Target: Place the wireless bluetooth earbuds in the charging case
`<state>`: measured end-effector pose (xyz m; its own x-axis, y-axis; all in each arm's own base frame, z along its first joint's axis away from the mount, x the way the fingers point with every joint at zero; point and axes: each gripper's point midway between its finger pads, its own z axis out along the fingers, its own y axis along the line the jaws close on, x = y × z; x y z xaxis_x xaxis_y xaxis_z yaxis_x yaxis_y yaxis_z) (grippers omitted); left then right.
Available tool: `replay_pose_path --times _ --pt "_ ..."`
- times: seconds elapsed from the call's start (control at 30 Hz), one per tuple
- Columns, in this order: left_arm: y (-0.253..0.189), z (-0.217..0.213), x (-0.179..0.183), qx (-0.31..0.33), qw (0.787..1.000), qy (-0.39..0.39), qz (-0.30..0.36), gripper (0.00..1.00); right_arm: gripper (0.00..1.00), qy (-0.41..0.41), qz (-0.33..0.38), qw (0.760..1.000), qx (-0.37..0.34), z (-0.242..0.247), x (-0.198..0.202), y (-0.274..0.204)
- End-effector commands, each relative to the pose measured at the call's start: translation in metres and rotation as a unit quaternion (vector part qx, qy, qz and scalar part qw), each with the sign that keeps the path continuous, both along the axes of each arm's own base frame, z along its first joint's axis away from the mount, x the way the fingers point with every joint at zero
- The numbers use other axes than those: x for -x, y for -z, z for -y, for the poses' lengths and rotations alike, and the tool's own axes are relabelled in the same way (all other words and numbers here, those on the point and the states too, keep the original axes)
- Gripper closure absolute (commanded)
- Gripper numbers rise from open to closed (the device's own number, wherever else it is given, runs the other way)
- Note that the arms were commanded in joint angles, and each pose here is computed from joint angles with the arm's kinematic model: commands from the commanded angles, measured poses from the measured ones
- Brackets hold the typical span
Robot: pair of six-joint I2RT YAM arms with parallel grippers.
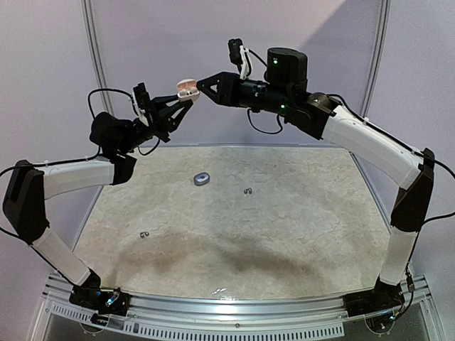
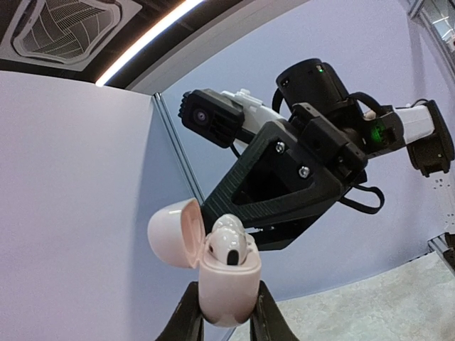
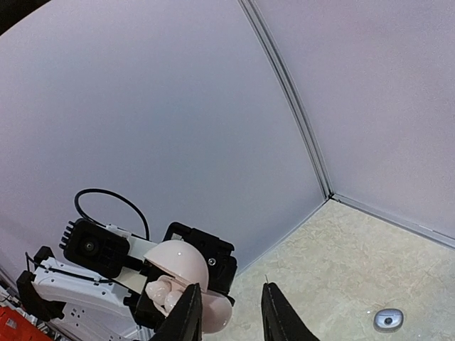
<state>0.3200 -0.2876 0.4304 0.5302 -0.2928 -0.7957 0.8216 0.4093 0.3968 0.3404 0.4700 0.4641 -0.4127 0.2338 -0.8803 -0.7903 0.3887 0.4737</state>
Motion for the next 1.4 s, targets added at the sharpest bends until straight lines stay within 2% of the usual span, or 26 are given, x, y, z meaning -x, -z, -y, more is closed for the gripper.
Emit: replay_pose_path --times 0.0,0.13,0.23,0.37,0.5,0.67,0.83,1.17,1.27,1.37 --pt "-0.004 0.004 0.013 -0.003 1.000 0.021 0.016 1.00 0.69 0.039 0.009 0.999 0.022 0.019 -0.015 -0.002" --pt "0.015 0.005 0.005 -0.035 0.999 0.006 0.014 1.00 0.67 0.037 0.030 0.998 0.031 0.036 -0.006 -0.016" --pt "0.030 0.008 0.012 -0.087 0.991 -0.010 0.105 1.00 0.66 0.034 0.041 0.997 0.053 0.047 -0.003 -0.013" --pt "0.047 0.014 0.020 -0.149 0.964 -0.011 0.218 1.00 0.68 -0.001 0.033 0.997 0.069 0.042 0.005 -0.008" --pt "0.065 0.020 0.018 -0.196 0.931 -0.028 0.307 1.00 0.71 -0.066 0.009 0.995 0.072 0.014 0.012 0.010" --pt "0.073 0.022 0.006 -0.225 0.897 -0.081 0.372 1.00 0.74 -0.132 -0.001 0.987 0.096 -0.016 0.030 0.042" --pt "0.072 0.018 -0.011 -0.242 0.879 -0.139 0.385 1.00 0.79 -0.175 -0.008 0.978 0.113 -0.026 0.045 0.060" --pt "0.069 0.014 -0.027 -0.245 0.892 -0.170 0.341 1.00 0.82 -0.190 -0.043 0.966 0.169 -0.001 0.068 0.092" --pt "0.068 0.015 -0.026 -0.230 0.918 -0.147 0.288 1.00 0.76 -0.183 -0.029 0.968 0.167 0.006 0.071 0.085" --pt "0.075 0.019 -0.020 -0.212 0.963 -0.071 0.150 1.00 0.66 -0.168 0.027 0.974 0.151 0.016 0.074 0.059"
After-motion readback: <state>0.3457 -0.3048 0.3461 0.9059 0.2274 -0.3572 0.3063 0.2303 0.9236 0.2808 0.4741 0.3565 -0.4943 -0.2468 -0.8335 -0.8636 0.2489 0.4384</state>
